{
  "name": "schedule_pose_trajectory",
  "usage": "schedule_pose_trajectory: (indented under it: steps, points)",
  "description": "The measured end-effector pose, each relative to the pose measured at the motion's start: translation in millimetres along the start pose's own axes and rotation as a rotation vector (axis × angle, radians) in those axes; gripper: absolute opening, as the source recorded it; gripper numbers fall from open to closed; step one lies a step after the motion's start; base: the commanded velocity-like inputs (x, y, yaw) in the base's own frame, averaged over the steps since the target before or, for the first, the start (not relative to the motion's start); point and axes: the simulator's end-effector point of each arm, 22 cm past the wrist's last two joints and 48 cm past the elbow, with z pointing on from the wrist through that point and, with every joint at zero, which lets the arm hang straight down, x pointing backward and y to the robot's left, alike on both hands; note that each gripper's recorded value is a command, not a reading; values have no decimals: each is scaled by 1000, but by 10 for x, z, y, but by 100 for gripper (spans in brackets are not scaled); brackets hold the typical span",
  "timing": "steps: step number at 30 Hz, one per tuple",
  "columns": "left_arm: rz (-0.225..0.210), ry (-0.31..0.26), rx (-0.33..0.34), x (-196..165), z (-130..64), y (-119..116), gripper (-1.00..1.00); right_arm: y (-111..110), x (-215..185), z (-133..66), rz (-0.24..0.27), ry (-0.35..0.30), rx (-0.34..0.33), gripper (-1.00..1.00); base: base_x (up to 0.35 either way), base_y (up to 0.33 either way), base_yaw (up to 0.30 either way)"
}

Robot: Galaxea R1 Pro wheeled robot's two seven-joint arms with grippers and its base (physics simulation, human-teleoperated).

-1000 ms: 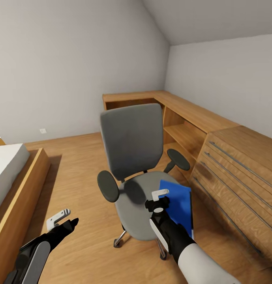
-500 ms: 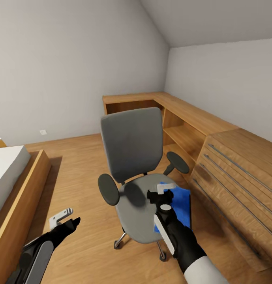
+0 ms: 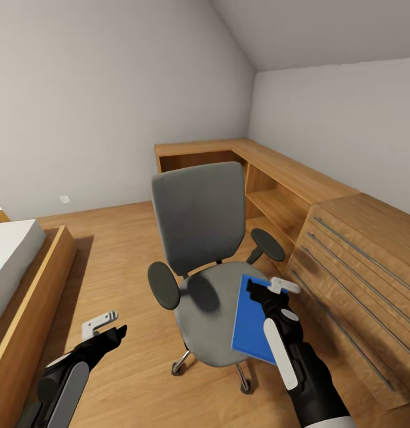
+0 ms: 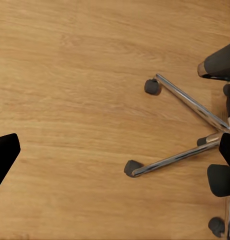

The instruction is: In the bedroom, organize the workspace by keeping the computer under the desk, ensuring the monitor is on the desk, placing the keyboard on the desk next to the monitor, placing the mouse on the desk next to the keyboard, moving the folder from the swivel chair onto the desk next to the mouse, stacking the notebook on top of the folder with the pen on top of the notebook, and positioning the swivel chair next to the desk.

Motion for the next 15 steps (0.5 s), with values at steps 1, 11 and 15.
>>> schedule_pose_trajectory:
  steps: [1,11,15]
  points:
    - [2,1,1,5,1,-8,100,-2,-8,-2,1,-1,0,100,0,0,0]
    - [11,7,5,30,5,-28,100,17,-150,-59,17,-34,-9,100,0,0,0]
    - [11,7,6,29,6,-31,100,5,-142,-70,18,-34,-8,100,0,0,0]
